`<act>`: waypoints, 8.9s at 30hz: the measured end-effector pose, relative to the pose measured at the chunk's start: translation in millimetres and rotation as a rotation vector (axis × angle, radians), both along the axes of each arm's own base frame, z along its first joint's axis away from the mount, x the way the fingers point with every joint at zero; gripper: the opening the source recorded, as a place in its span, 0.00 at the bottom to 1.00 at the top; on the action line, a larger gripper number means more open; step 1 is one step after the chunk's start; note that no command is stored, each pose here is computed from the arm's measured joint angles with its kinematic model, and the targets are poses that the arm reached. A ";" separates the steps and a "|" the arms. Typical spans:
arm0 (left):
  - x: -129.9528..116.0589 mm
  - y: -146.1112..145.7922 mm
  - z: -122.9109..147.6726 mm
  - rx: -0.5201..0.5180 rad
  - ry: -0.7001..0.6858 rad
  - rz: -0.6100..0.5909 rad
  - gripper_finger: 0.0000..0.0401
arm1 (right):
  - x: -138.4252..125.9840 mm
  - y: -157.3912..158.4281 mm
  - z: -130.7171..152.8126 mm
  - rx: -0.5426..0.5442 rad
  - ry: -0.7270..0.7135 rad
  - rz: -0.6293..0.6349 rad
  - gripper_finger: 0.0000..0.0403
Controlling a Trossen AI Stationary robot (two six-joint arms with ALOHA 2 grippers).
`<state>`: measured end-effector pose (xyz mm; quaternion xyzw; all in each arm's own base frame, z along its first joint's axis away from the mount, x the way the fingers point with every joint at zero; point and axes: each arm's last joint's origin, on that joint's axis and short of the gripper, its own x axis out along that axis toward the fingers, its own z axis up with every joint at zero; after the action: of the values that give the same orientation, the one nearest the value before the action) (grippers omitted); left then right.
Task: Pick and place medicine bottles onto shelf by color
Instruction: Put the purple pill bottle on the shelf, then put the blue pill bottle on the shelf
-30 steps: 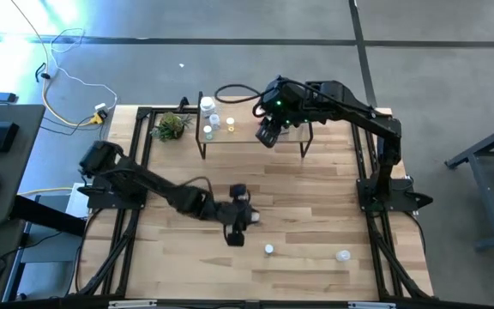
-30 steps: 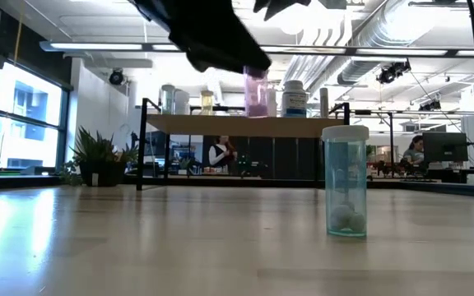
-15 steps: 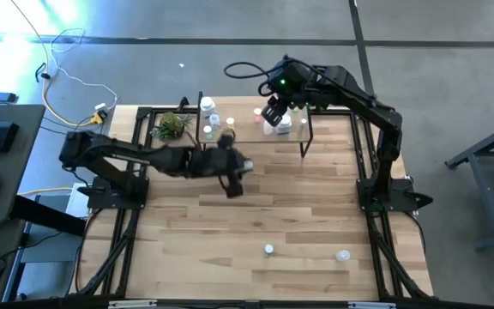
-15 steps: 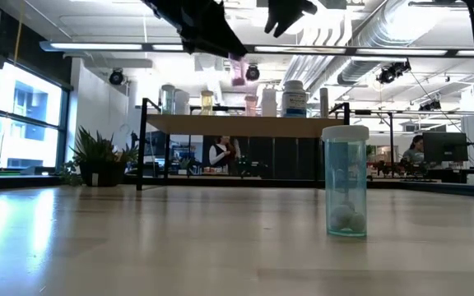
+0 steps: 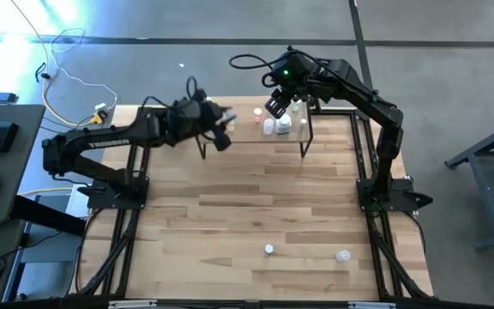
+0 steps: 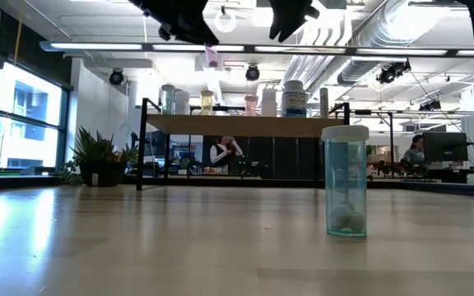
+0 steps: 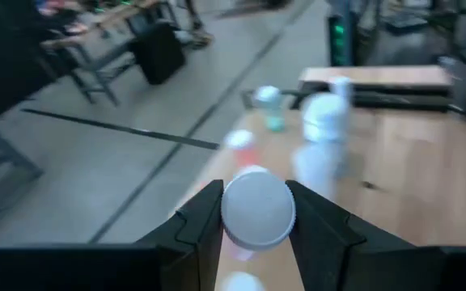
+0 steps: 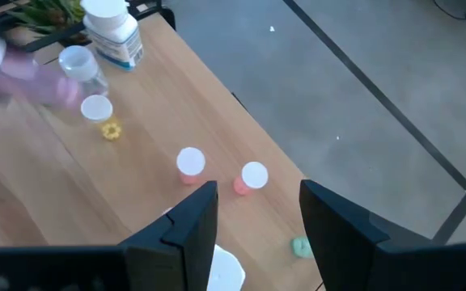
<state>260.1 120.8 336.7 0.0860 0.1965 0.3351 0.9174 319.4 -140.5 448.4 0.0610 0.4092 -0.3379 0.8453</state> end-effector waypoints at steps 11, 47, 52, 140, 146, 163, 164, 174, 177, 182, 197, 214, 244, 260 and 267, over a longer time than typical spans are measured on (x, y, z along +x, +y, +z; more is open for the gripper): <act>-20.9 46.3 28.5 0.029 -0.118 0.156 0.28 | -0.7 -1.6 0.1 -0.019 0.022 0.027 0.42; 14.3 97.4 -50.6 -0.351 -0.073 0.281 0.28 | -12.8 -29.3 1.5 -0.048 0.028 -0.025 0.42; 14.4 97.5 -50.4 -0.341 -0.066 0.276 0.28 | -12.8 -29.3 1.6 -0.047 0.028 -0.026 0.42; 78.4 35.3 -54.5 -0.371 0.123 0.080 0.43 | -15.2 -28.2 -0.6 -0.032 0.061 -0.024 0.42; 78.0 35.3 -53.7 -0.368 0.121 0.084 0.46 | -17.7 -26.9 -2.8 -0.015 0.095 -0.022 0.42; 63.3 31.4 -29.8 -0.344 0.069 0.089 0.49 | -45.4 -10.7 20.7 -0.018 0.040 -0.006 0.42; 61.5 30.6 -26.9 -0.341 0.063 0.088 0.49 | -47.6 -9.0 21.7 -0.005 0.038 0.004 0.42; 34.5 15.7 -1.1 -0.381 0.066 0.028 0.49 | -53.2 8.9 18.2 0.200 0.034 0.158 0.42; 25.2 6.1 9.5 -0.411 0.054 -0.040 0.49 | -49.2 19.8 12.3 0.248 0.050 0.198 0.42; 12.2 -14.5 20.3 -0.441 0.083 -0.125 0.49 | -45.6 45.7 1.6 0.315 0.080 0.239 0.42; -19.0 -82.4 -31.5 -0.623 0.120 -0.309 0.49 | -25.1 137.8 -55.3 0.508 0.062 0.206 0.42; -39.0 -137.4 -50.8 -0.679 0.107 -0.498 0.49 | -11.4 246.0 -125.1 0.525 0.054 0.512 0.42; -41.1 -147.8 -52.4 -0.660 0.139 -0.512 0.49 | 5.8 305.4 -217.8 0.350 -0.014 0.837 0.42; -41.6 -146.7 -53.0 -0.645 0.143 -0.486 0.49 | 10.9 319.5 -251.4 0.321 0.089 0.871 0.42; -41.6 -146.3 -53.0 -0.636 0.141 -0.474 0.49 | 14.0 321.5 -262.9 0.325 0.116 0.873 0.42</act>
<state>218.5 -25.5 283.7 -0.1366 0.3274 0.0301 0.9345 333.4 180.9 185.5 -0.0042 0.4907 0.1151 0.8637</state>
